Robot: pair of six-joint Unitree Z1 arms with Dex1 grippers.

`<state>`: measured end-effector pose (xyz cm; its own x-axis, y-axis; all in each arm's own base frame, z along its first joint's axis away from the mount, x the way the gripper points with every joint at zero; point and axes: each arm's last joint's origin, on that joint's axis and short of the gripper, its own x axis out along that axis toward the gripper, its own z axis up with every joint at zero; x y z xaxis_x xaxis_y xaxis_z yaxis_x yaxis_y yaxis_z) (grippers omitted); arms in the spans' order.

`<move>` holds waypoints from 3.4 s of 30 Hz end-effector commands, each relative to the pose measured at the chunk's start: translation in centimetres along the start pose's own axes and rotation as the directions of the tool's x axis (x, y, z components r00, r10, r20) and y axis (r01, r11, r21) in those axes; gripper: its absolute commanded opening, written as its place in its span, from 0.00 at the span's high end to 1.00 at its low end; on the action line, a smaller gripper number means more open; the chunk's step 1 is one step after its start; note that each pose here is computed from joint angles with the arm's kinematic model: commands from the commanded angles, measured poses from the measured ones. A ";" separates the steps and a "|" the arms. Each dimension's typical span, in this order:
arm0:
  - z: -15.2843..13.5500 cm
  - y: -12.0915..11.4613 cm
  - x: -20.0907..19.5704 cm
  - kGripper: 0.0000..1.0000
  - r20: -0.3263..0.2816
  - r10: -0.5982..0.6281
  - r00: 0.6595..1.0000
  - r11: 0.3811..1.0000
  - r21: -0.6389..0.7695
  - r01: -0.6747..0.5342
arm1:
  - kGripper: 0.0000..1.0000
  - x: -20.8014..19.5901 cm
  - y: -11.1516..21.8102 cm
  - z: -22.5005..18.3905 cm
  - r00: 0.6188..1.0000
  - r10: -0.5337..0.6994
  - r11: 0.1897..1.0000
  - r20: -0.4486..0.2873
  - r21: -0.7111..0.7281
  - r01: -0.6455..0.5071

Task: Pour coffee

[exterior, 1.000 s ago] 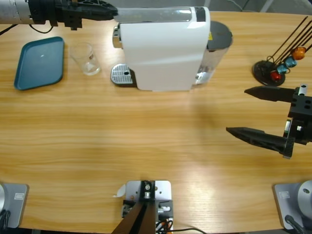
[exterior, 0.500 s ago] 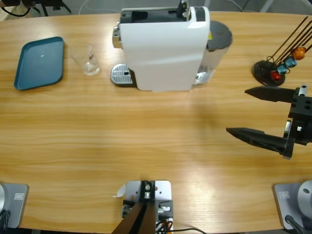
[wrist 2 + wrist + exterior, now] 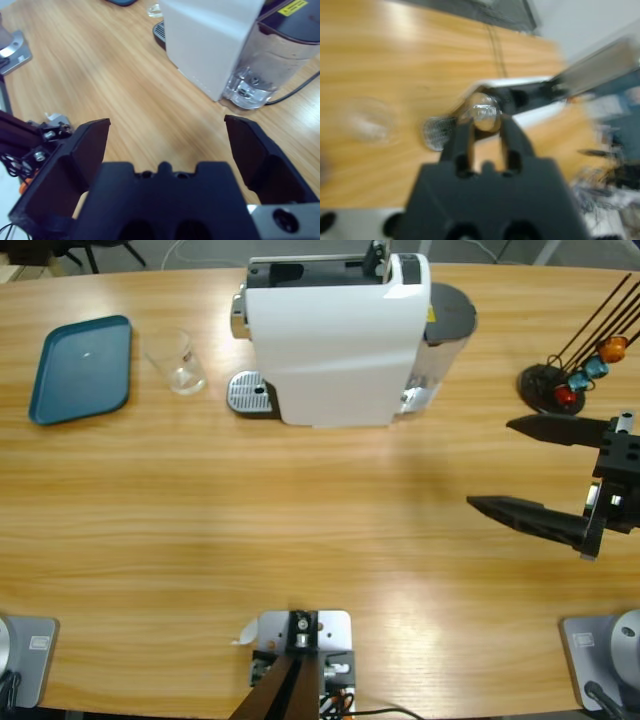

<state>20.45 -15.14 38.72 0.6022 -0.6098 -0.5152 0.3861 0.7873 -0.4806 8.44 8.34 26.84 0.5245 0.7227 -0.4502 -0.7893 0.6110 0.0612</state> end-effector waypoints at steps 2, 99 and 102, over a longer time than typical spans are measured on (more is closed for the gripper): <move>-5.8 1.8 -9.4 0.04 0.156 0.236 0.959 0.906 0.321 -0.276 | 0.00 -1.5 -0.4 0.9 0.972 -0.120 0.968 -0.203 0.195 0.160; -14.0 7.0 -7.2 0.05 0.066 0.290 0.955 0.900 0.321 -0.295 | 0.91 3.2 -15.3 -0.9 0.571 -0.723 0.447 -0.389 0.365 0.816; -14.0 7.0 -7.2 0.05 0.066 0.290 0.955 0.900 0.321 -0.295 | 0.91 3.2 -15.3 -0.9 0.571 -0.723 0.458 -0.390 0.349 0.818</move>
<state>9.13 -6.56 30.36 0.7413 -0.3705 -0.5596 0.4085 0.9107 -0.0619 21.94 1.14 25.05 0.7791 -0.1536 -0.6077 0.1982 0.9801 0.0065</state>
